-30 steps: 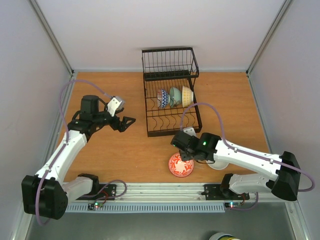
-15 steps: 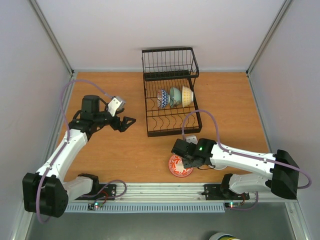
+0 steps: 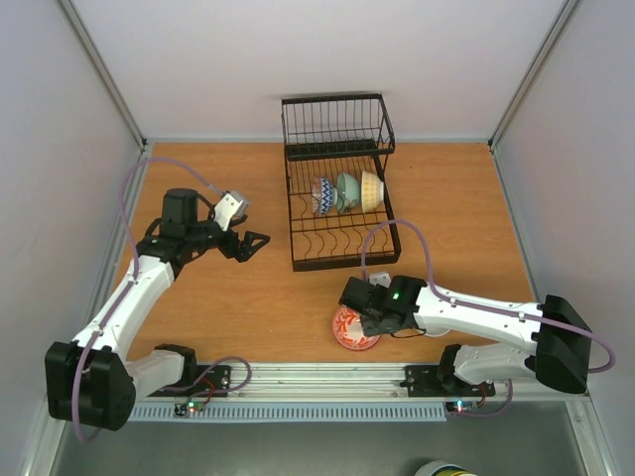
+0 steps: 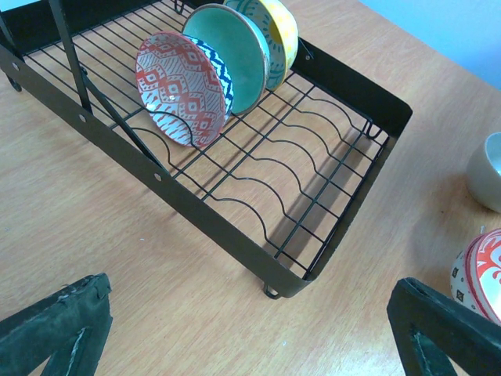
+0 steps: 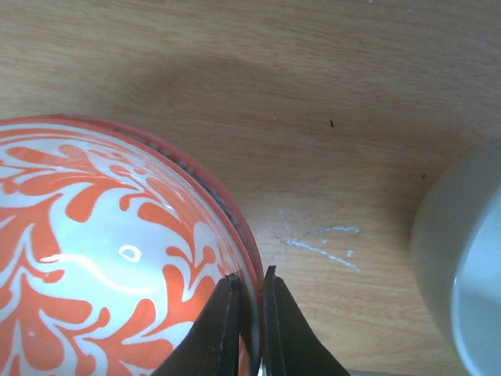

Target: Load the bowls into the dish rack

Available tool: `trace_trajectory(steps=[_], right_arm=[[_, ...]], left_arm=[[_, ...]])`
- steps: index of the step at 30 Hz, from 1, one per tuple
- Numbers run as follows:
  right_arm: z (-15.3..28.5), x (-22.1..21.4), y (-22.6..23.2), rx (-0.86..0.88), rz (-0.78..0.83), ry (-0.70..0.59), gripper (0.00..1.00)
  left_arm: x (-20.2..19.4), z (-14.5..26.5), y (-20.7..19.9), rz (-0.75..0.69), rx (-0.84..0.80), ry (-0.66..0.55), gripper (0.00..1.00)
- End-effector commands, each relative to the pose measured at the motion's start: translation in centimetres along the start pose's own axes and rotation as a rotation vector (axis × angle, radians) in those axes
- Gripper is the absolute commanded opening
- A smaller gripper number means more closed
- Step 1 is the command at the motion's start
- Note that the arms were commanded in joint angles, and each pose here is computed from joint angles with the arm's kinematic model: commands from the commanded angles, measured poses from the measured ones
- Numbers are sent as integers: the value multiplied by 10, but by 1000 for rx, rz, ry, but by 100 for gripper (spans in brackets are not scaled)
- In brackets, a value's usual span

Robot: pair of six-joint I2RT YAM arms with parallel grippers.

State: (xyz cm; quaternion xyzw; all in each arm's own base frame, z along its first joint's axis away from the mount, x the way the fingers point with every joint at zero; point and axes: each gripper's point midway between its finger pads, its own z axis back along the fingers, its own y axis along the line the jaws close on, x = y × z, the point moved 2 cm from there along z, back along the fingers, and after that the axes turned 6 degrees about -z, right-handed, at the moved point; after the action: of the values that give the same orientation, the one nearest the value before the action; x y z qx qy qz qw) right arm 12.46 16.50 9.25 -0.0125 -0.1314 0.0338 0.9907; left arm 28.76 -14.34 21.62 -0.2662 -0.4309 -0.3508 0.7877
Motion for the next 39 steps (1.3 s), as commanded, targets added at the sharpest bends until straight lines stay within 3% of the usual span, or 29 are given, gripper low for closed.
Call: trace_trajectory(steps=[1,13,19,27,39], right_arm=[[9,3,3,14,-1,-15,2],[69,24,-2,123,74,-136,1],[109,58,9,154,113,-282,1],[116,125,74,96,203,-440,1],[109,206,160,110,323,-516,1]], left_arm=[[8,1,1,-42,0,-39,96],[11,5,-4,-56,-10,-55,96],[13,6,-9,-54,-36,-61,96],[13,8,-20,-64,-104,-64,96],[11,6,-17,-54,-97,-43,96]])
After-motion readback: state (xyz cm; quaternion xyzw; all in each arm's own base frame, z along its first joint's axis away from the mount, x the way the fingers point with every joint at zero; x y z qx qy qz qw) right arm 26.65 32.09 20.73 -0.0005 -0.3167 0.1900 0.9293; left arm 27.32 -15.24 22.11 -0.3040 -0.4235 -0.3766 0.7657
